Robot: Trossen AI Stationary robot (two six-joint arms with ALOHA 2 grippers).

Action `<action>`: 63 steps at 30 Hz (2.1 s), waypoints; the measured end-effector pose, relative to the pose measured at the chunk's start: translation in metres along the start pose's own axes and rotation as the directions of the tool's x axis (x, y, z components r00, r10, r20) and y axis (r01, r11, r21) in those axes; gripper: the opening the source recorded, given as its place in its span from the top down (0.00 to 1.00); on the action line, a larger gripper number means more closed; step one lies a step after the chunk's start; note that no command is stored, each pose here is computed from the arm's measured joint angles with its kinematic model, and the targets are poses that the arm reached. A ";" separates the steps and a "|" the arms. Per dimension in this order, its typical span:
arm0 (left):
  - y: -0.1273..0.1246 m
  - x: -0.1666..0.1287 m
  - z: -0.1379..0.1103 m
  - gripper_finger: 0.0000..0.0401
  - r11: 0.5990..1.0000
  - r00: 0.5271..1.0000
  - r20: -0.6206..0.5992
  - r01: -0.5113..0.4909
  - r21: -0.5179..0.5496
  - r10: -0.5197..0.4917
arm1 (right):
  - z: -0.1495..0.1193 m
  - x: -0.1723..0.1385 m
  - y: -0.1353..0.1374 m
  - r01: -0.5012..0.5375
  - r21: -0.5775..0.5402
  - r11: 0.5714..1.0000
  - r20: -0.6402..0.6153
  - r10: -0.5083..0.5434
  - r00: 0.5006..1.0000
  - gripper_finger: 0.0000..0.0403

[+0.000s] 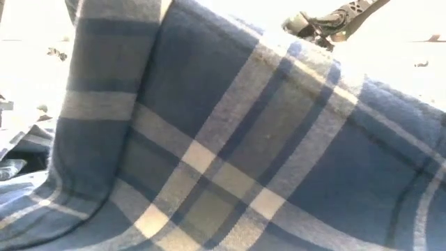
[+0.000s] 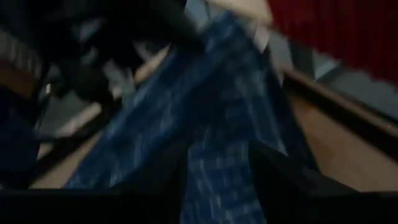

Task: Fold laundry
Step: Fold the blue pants

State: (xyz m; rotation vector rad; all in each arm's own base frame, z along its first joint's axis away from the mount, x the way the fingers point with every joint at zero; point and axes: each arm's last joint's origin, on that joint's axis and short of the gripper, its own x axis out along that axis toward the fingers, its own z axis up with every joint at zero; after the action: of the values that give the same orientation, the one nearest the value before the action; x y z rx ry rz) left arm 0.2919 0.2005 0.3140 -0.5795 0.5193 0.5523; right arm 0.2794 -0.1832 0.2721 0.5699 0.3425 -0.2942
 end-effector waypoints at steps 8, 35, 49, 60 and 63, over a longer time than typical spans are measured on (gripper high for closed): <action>-0.034 0.004 -0.011 0.99 0.993 0.998 -0.004 0.058 0.104 -0.058 | 0.012 -0.003 0.000 -0.014 -0.284 0.959 0.105 0.046 0.993 0.46; -0.104 0.012 -0.053 0.98 0.530 1.000 -0.001 0.005 0.848 -0.008 | -0.024 0.017 0.051 -0.031 -0.815 0.579 -0.035 0.005 0.999 0.71; -0.098 -0.009 -0.067 0.74 0.872 0.984 -0.156 0.001 0.490 0.087 | -0.029 0.015 0.046 0.051 -0.775 0.630 -0.050 -0.143 0.988 0.98; -0.085 -0.061 -0.151 0.39 0.972 0.870 -0.445 -0.136 0.193 0.210 | -0.012 -0.011 0.046 0.121 -0.755 0.645 0.025 -0.156 0.987 0.98; -0.083 -0.077 -0.181 0.36 0.989 0.889 -0.434 -0.142 0.044 0.147 | -0.007 -0.022 0.046 0.140 -0.731 0.668 0.043 -0.160 0.986 0.98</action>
State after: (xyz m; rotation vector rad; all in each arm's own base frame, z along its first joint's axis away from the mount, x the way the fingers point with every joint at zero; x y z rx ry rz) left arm 0.2322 0.0030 0.2597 -0.6611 0.9988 0.5612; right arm 0.2744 -0.1387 0.2974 -0.2650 0.4981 -0.2802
